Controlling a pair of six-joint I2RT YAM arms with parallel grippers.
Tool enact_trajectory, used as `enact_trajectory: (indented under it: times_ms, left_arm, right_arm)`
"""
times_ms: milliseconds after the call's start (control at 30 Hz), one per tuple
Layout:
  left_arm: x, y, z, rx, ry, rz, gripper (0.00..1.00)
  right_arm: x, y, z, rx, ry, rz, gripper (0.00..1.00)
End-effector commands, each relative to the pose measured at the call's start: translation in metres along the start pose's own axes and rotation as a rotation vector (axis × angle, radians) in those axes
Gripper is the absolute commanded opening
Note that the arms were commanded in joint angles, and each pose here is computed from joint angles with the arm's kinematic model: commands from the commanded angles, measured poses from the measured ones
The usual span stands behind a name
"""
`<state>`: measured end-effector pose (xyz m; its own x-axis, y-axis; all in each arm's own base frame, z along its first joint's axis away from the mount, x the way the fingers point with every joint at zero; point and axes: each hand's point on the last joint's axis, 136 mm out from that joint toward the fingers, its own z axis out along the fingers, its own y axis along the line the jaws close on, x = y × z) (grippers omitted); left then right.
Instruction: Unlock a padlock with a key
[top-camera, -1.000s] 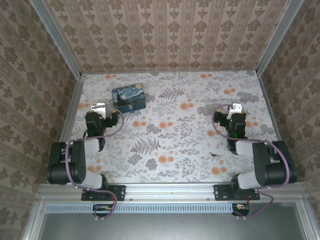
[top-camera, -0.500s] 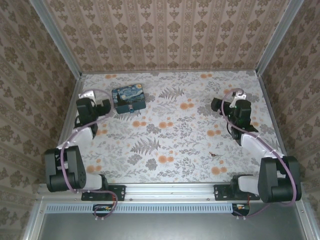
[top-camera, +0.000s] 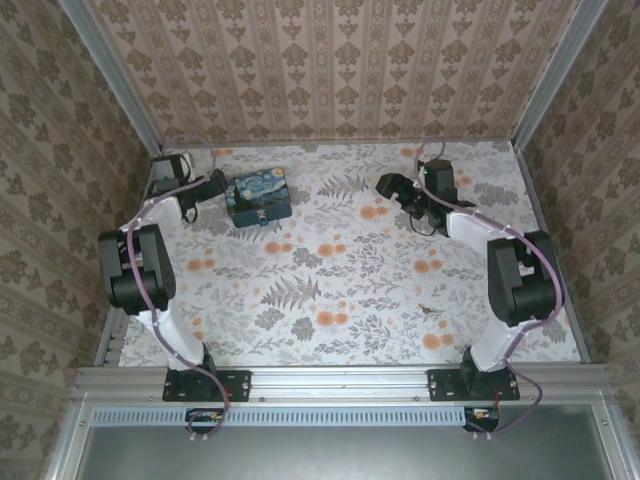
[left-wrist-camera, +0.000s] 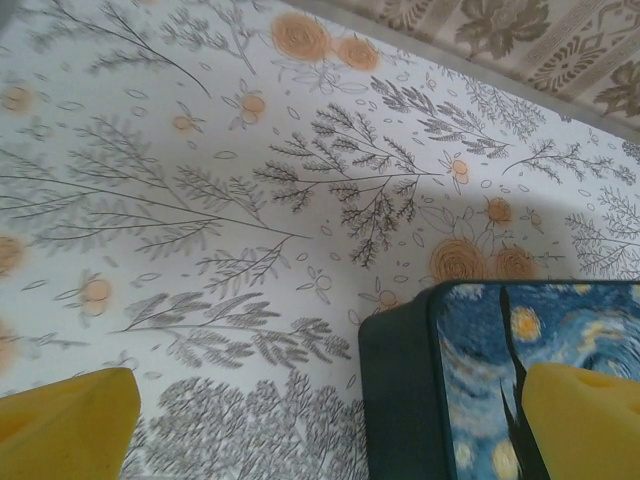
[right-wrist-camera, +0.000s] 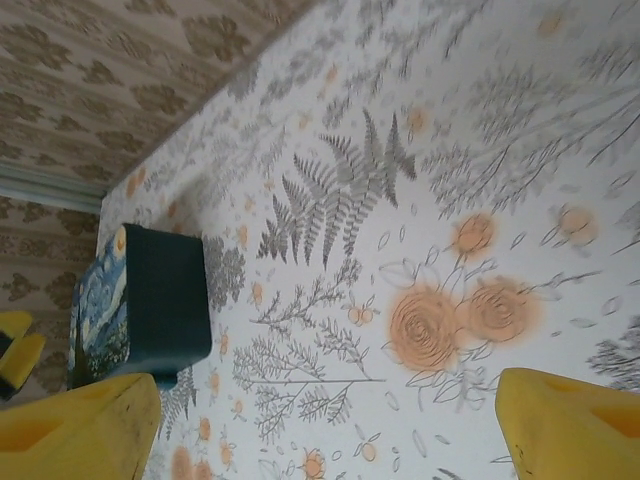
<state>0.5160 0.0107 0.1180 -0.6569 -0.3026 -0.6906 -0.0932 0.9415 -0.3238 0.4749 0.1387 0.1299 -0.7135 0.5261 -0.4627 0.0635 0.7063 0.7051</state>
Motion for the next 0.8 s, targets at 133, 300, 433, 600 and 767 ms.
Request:
enact_trajectory:
  times_ms: [133,300,433,600,767]
  left_arm:
    - [0.006,-0.055,0.032,0.113,0.104,0.018,1.0]
    - [0.022,-0.099,0.049,0.176,0.154,0.064,1.0]
    - [0.043,-0.143,0.049,0.241,0.185,0.1,1.0]
    - [0.076,-0.203,0.032,0.339,0.213,0.125,1.0]
    - [0.11,-0.242,-0.001,0.377,0.195,0.061,1.0]
  right_arm:
    - [0.028,0.015,0.035,-0.037,0.116,0.067,0.86]
    - [0.037,0.018,0.047,-0.042,0.139,0.068,0.85]
    - [0.045,0.016,0.047,-0.043,0.151,0.066,0.81]
    - [0.058,0.016,0.039,-0.047,0.155,0.063,0.78]
    - [0.08,0.006,0.016,-0.011,0.155,0.06,0.78]
